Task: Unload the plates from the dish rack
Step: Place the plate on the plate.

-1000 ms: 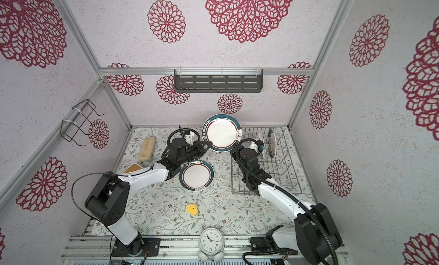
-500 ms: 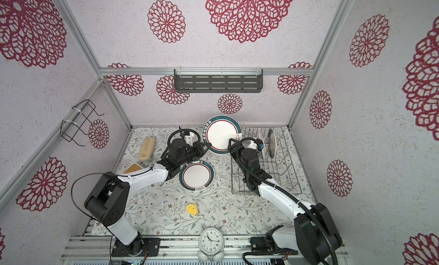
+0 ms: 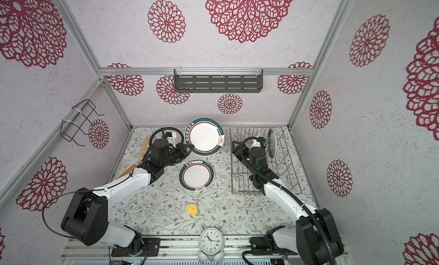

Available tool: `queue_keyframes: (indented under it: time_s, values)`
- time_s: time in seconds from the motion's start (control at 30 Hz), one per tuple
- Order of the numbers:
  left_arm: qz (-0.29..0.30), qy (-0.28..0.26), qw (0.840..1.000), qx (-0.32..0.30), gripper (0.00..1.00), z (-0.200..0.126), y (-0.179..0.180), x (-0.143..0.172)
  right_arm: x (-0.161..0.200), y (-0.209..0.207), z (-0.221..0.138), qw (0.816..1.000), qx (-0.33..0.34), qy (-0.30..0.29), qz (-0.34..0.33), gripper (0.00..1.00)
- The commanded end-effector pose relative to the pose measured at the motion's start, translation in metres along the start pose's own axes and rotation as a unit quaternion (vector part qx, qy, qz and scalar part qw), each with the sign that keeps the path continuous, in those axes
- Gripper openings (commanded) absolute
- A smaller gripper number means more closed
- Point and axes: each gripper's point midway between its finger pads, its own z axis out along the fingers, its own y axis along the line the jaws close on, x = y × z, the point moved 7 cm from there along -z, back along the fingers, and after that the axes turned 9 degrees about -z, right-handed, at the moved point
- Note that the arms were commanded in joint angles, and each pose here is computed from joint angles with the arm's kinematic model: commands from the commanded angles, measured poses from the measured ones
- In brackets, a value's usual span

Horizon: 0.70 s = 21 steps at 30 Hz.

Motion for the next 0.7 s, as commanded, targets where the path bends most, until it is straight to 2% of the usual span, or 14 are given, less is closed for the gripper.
queue_keyframes:
  time_s: [0.0, 0.13, 0.4, 0.67]
  values:
    - [0.032, 0.019, 0.999, -0.023, 0.00, -0.014, 0.005, 0.003, -0.004, 0.010, -0.009, 0.998, -0.017, 0.015, -0.057, 0.73]
    - [0.031, 0.023, 0.997, -0.061, 0.00, -0.019, 0.027, 0.004, 0.004, 0.009, -0.011, 0.996, -0.031, 0.037, -0.076, 0.73]
    - [0.008, 0.058, 0.994, -0.088, 0.00, -0.016, 0.054, 0.010, 0.013, 0.008, -0.014, 0.991, -0.041, 0.070, -0.104, 0.75]
    - [-0.023, 0.092, 0.988, -0.120, 0.00, -0.012, 0.078, 0.023, 0.019, 0.001, -0.012, 0.991, -0.034, 0.078, -0.105, 0.76]
